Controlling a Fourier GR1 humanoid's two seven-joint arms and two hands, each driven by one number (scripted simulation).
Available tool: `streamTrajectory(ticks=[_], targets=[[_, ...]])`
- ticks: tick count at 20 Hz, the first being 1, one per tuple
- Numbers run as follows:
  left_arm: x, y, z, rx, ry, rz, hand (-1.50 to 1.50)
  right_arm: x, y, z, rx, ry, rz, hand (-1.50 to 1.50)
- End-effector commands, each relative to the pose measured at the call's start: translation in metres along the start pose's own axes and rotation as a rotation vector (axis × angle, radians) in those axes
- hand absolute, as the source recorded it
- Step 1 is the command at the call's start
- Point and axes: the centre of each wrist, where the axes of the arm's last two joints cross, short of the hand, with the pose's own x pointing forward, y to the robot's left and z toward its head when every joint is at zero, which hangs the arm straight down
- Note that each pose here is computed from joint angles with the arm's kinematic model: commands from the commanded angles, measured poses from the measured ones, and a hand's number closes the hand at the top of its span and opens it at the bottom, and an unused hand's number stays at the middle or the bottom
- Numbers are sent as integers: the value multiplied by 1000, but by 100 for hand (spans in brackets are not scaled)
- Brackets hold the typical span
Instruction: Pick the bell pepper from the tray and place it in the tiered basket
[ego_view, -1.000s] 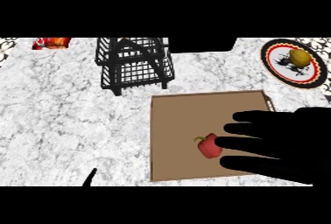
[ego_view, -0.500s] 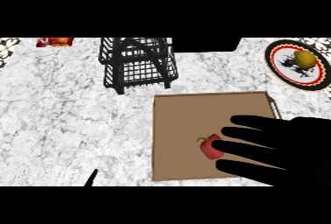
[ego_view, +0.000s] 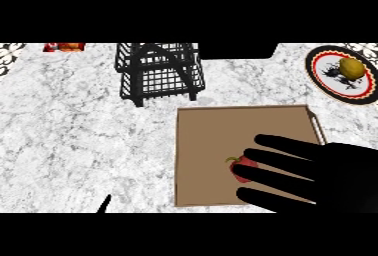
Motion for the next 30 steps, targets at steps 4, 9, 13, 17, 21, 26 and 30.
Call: streamTrajectory(ticks=[4, 9, 13, 17, 21, 26, 30], targets=[[97, 9, -45, 104, -514, 91, 0, -9, 19, -8, -11, 79, -7, -150], [119, 18, -63, 114, -571, 89, 0, -18, 40, -18, 1, 98, -21, -150], [144, 13, -100, 109, -612, 101, 0, -28, 86, -33, 50, 88, -23, -150], [158, 12, -127, 108, -592, 91, 0, -55, 111, -34, 14, 45, -16, -150], [146, 6, -136, 117, -598, 101, 0, -60, 119, -18, 48, 47, -33, -150], [144, 17, -123, 89, -588, 98, 0, -46, 134, -52, 57, 52, -57, -150], [146, 23, -137, 102, -600, 72, 0, -57, 128, -54, 66, 60, -61, -150]])
